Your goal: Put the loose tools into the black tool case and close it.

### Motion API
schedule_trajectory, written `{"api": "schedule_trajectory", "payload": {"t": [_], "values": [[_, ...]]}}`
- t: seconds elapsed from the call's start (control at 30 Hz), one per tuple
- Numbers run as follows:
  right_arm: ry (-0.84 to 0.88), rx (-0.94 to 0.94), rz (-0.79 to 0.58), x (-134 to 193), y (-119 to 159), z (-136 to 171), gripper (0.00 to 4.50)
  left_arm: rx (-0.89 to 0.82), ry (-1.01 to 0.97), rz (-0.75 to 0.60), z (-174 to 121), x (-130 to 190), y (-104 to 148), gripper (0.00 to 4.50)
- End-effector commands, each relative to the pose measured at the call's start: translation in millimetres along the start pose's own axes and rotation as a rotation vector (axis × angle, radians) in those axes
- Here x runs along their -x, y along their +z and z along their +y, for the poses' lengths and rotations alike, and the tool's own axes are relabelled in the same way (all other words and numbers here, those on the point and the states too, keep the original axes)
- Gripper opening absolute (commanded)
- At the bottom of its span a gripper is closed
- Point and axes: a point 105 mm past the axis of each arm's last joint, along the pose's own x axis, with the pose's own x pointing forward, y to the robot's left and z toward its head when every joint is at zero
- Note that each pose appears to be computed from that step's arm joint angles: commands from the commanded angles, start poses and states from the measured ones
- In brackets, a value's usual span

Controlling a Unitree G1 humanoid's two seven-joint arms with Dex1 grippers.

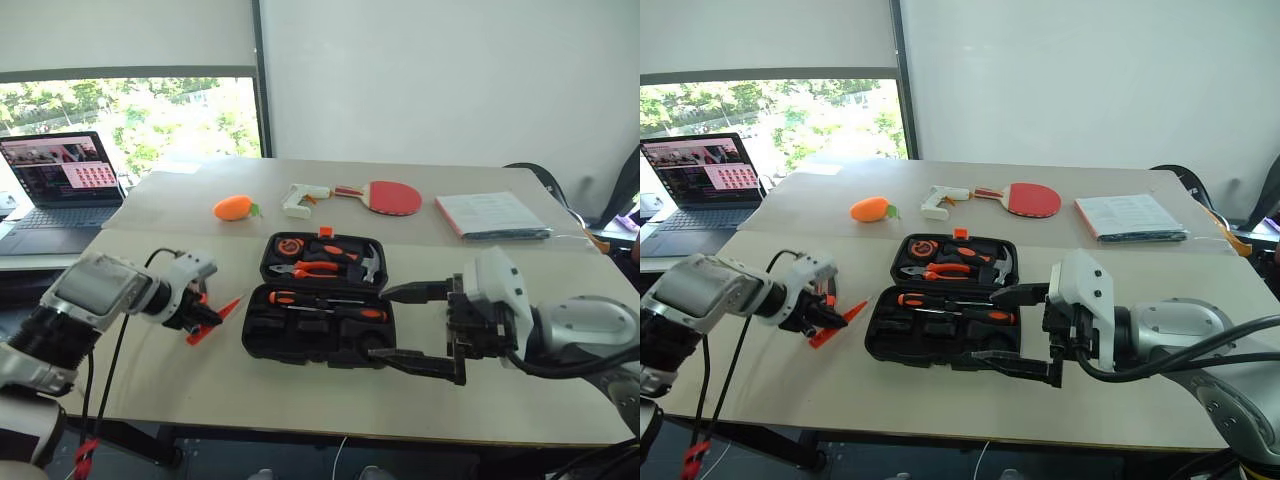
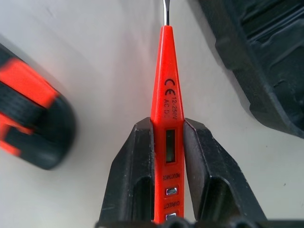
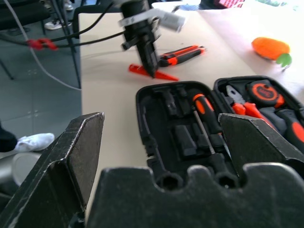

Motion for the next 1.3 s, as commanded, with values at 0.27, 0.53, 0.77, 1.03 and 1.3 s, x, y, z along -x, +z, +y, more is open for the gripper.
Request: {"api": "schedule_trajectory", "payload": {"t": [0.27, 0.53, 0.77, 1.03, 1.3], "values": [[-0.045, 0.055, -0.007, 4, 7, 0, 4.5, -0.551, -0.269, -0.04, -30, 11, 92, 0.45], [-0.089, 0.045, -0.009, 6, 6, 4, 4.5, -0.703, -0.363, 0.072, -46, -34, 97, 0.45], [-0.124, 0.034, -0.01, 9, 7, 4, 4.5, -0.789, -0.434, 0.117, -61, -50, 96, 0.45], [-0.146, 0.035, -0.002, 11, 7, 1, 4.5, -0.83, -0.449, 0.175, -61, -57, 82, 0.45], [-0.157, 0.037, -0.003, 10, 6, -1, 4.5, -0.81, -0.479, 0.175, -74, -64, 85, 0.45]]}}
